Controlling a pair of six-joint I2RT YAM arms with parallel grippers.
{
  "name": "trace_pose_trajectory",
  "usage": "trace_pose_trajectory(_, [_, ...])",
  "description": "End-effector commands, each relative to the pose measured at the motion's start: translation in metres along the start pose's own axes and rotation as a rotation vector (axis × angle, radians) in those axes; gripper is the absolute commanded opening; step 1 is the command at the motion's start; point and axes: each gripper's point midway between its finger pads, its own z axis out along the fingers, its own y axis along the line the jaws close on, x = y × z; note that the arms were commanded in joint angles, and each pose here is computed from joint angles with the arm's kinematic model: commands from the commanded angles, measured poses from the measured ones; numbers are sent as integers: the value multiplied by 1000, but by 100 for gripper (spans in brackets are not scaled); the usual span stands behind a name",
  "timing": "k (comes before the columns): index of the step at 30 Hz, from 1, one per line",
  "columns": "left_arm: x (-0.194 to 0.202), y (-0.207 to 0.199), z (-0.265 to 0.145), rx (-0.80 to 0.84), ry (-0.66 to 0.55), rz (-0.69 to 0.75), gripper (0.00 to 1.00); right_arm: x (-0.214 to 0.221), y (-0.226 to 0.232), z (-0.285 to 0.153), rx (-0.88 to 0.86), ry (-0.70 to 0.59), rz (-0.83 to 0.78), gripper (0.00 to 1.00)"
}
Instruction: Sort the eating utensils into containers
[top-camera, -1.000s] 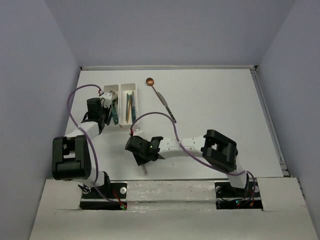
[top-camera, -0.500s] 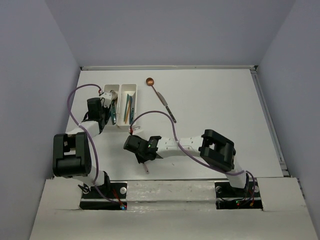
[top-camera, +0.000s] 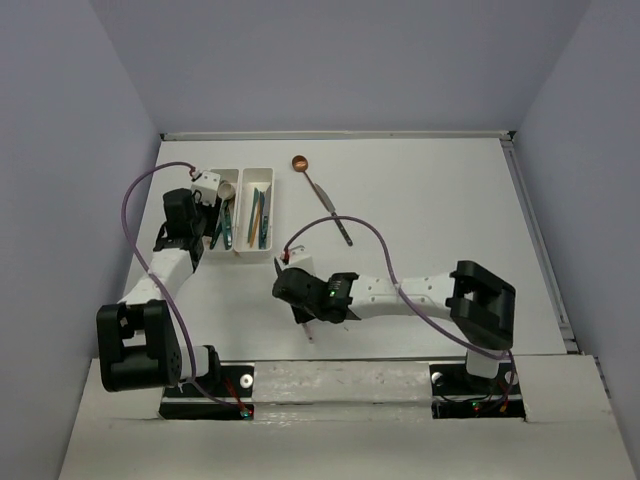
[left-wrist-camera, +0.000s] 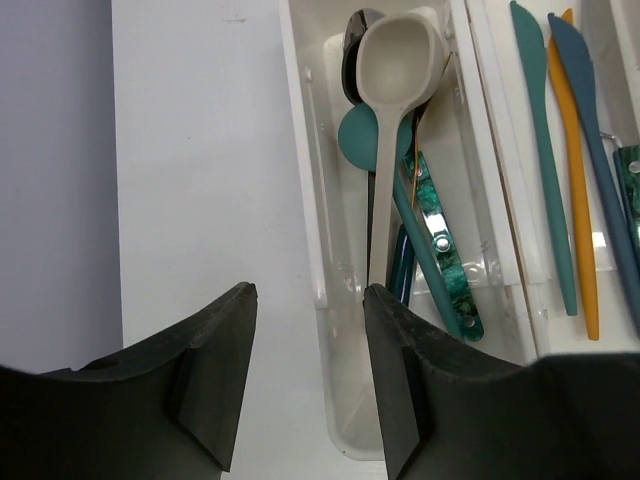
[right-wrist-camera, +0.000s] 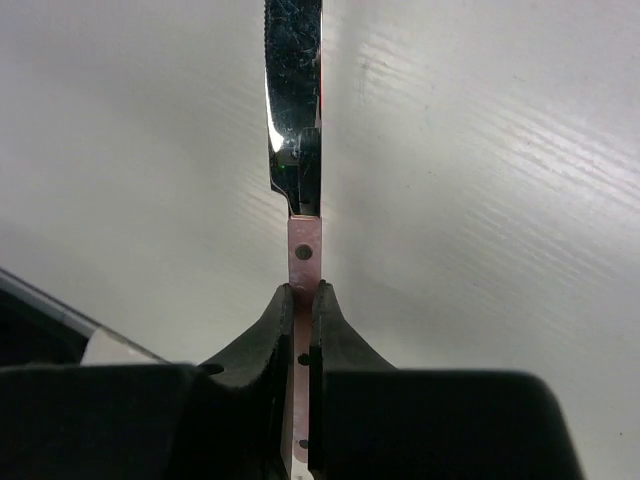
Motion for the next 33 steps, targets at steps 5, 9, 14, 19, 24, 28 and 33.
trace_pose_trajectory(5, [-35, 9, -19, -6, -95, -32, 61, -81, 26, -70, -179, -270, 56, 0])
trace_pose_trajectory(9, [-37, 16, -24, -48, -109, -51, 63, -139, 33, -102, -193, -434, 58, 0])
trace_pose_trajectory(14, [-30, 16, -29, -48, -99, -62, 65, -226, 30, -96, -241, -549, 130, 0])
trace_pose_trajectory(19, [-15, 26, -38, -123, -92, -81, 70, -301, 18, -74, -312, -663, 287, 0])
trace_pose_trajectory(24, [-1, 27, -38, -143, -71, -81, 71, -333, 23, -6, -295, -680, 318, 0])
trace_pose_trajectory(28, [-1, 26, -38, -136, -74, -81, 71, -344, 32, 39, -324, -658, 313, 0])
trace_pose_trajectory(33, [-1, 23, -38, -127, -80, -79, 71, -320, 13, 80, -221, -606, 419, 0])
